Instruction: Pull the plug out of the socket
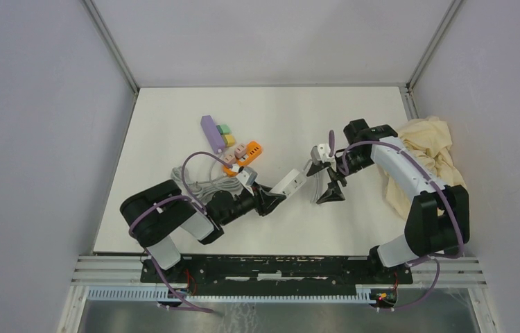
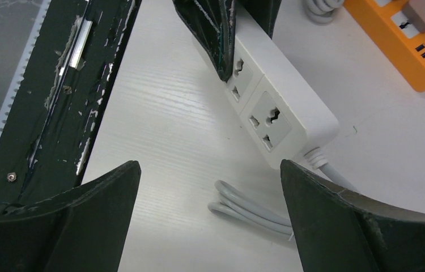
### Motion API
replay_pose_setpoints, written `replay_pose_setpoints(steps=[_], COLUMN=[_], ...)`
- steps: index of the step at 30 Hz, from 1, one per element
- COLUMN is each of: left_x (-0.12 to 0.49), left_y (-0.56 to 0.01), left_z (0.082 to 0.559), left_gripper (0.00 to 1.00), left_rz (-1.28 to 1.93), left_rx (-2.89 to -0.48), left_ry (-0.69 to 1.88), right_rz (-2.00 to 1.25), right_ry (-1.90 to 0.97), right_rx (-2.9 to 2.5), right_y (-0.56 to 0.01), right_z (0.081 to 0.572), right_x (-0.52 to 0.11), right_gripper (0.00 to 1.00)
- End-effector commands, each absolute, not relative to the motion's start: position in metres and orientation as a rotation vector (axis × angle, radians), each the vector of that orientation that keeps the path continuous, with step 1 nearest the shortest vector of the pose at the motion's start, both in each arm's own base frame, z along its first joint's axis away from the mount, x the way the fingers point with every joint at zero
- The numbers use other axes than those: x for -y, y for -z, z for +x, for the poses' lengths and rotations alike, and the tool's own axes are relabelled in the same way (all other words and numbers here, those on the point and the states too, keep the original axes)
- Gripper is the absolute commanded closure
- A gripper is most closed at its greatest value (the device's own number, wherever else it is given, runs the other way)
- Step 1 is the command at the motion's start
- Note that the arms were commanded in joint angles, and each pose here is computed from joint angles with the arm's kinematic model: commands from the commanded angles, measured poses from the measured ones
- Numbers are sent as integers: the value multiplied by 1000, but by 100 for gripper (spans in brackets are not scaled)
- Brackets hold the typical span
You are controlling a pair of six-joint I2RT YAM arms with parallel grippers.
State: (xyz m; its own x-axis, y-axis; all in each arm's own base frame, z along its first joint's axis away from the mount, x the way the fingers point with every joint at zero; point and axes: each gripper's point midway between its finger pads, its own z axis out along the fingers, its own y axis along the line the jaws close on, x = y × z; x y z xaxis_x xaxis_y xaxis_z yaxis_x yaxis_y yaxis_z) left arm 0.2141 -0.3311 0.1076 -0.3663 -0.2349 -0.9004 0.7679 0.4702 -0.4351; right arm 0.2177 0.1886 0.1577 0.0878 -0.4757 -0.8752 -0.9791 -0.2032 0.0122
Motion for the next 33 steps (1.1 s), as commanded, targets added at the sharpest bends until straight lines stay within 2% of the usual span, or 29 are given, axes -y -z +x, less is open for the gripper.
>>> replay_pose_setpoints(steps=[1, 27, 30, 33], left_x=[342, 345, 346, 346], left_y=[-132, -133, -132, -131], left_z=[211, 207, 206, 207], left_gripper=[97, 97, 97, 97], left_rz=[525, 560, 567, 563], left_rx=[-1497, -1486, -1486, -1494], left_ry=[1184, 1211, 1214, 1208], right_rz=[-1828, -1933, -1901, -1924], right_ry=[-1020, -976, -998, -1123], right_rx=[-1388, -1549, -1568, -1456], right_y=[-162, -132, -142, -171], right_z=[215, 221, 221, 199], right_x=[-191, -198, -201, -204], right_gripper=[1, 9, 9, 9])
